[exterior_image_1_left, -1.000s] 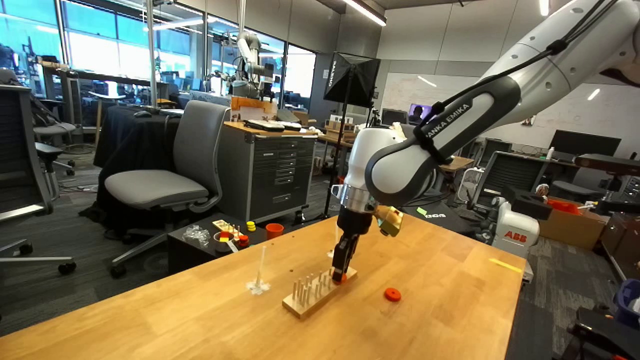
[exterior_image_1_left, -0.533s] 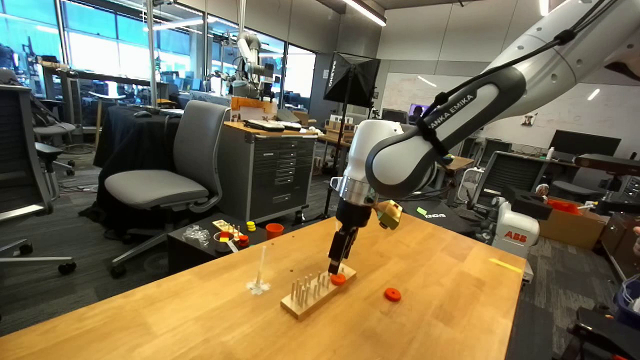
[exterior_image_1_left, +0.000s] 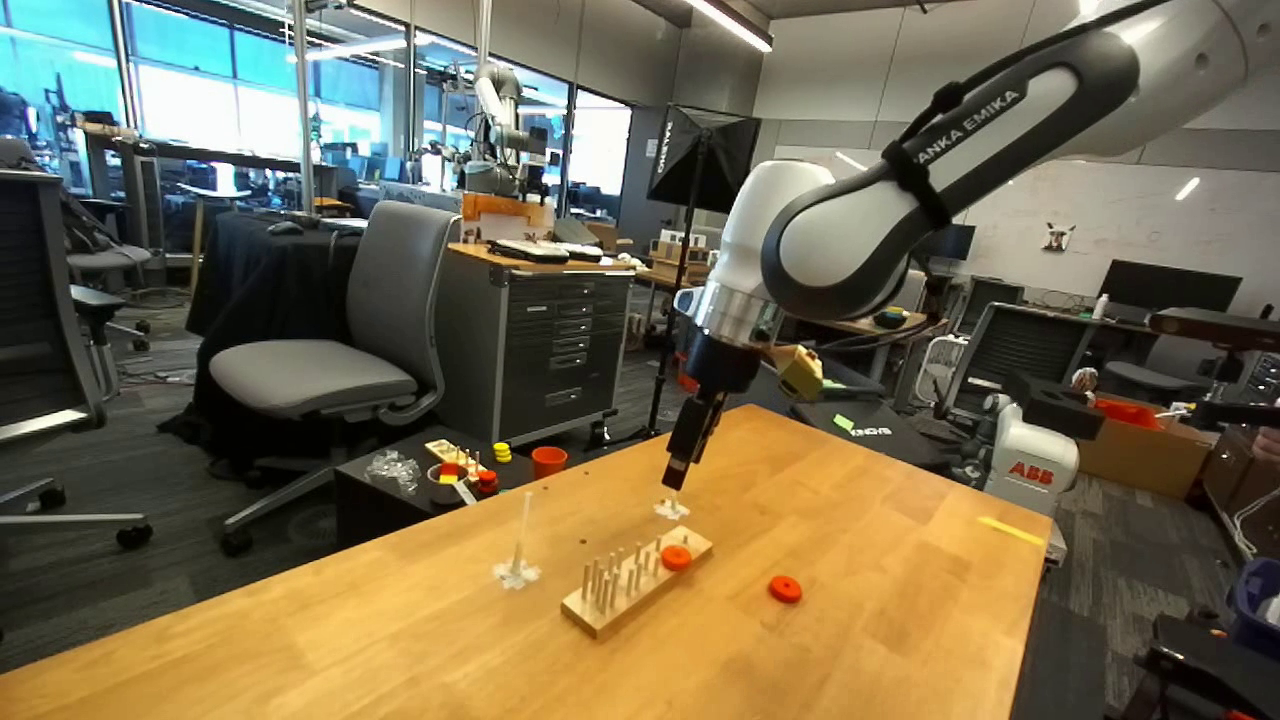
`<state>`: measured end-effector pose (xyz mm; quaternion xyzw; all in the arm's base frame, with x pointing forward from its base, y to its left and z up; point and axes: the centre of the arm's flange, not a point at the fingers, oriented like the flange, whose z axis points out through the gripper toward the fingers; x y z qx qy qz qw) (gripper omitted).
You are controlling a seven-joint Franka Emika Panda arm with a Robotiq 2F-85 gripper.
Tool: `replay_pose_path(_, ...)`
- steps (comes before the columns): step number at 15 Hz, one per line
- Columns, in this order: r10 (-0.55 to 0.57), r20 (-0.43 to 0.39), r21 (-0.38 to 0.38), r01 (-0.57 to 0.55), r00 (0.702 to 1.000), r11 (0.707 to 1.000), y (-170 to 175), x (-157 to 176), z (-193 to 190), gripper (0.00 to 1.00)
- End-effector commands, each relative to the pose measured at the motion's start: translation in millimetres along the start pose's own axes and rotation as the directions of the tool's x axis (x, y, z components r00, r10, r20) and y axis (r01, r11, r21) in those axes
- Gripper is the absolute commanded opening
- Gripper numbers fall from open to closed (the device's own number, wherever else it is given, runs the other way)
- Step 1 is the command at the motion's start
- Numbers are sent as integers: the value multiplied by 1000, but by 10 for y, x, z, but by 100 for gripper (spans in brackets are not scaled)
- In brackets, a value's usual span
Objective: Pick up the orange ring on the right and put it on the wooden stand
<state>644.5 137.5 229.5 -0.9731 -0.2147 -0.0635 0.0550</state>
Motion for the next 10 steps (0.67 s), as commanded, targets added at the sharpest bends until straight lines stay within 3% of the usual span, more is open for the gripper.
replay_pose_path(1,-15,4,18,15,1000,1000,-102,-249,-472,100)
replay_pose_path(4,-4,30,39,3,1000,999,-145,-346,-650,100)
replay_pose_path(5,2,16,11,-2,1000,1000,-101,-166,-407,100)
replay_pose_path(10,4,30,17,-5,1000,1000,-135,-250,-513,100)
